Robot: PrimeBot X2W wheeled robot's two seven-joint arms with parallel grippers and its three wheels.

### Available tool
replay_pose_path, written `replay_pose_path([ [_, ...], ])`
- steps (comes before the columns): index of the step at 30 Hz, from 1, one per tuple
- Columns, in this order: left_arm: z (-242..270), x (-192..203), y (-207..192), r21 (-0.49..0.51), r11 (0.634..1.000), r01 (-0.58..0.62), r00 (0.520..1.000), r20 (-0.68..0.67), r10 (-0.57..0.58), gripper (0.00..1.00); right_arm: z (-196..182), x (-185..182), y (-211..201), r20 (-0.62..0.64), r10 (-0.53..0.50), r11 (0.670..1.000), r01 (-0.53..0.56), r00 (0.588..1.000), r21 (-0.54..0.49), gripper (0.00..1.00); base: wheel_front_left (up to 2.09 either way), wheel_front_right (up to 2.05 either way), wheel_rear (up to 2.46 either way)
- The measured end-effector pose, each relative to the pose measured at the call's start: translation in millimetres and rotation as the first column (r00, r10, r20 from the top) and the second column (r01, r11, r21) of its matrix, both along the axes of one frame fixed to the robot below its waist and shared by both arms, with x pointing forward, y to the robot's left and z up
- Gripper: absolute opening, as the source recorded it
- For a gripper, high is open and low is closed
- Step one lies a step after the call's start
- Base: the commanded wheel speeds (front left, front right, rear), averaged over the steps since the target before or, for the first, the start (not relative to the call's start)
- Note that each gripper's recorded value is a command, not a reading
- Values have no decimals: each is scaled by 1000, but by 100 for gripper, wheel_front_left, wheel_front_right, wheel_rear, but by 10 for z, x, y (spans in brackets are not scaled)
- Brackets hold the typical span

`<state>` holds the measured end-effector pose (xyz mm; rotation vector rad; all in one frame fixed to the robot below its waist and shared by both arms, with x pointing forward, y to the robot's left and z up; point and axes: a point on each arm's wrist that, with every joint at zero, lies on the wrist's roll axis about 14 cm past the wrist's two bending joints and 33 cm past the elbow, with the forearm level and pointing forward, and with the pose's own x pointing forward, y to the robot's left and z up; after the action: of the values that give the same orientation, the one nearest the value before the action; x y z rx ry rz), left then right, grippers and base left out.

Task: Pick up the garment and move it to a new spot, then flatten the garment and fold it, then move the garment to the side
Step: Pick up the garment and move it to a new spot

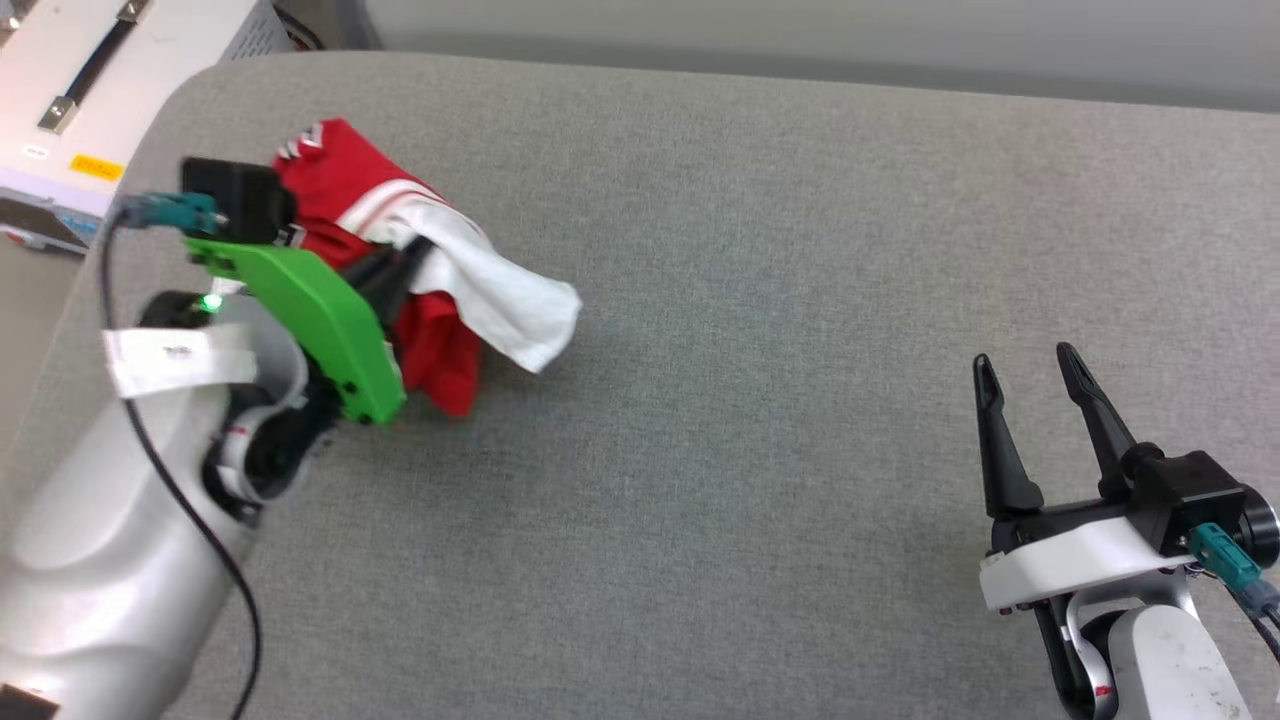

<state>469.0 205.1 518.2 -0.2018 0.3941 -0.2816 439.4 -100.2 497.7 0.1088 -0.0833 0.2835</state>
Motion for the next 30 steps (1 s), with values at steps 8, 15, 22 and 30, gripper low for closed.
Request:
replay_pose_path([
  [8,106,-204,-1093,-130,979,155,987,58,-149,0,247,-155,-145,54,-39,999,38,998,8,100,0,0,0],
  [15,66,-345,-2127,-230,925,302,953,64,-295,0,308,-253,-417,66,-114,994,114,991,6,100,0,0,0],
  [22,-20,-287,-2568,-185,915,358,934,80,-349,0,370,-347,-841,77,-234,972,233,969,26,100,0,0,0],
  [30,-481,-494,-2894,-112,876,469,882,1,-472,100,341,-433,-1178,66,-328,945,327,942,28,100,0,0,0],
])
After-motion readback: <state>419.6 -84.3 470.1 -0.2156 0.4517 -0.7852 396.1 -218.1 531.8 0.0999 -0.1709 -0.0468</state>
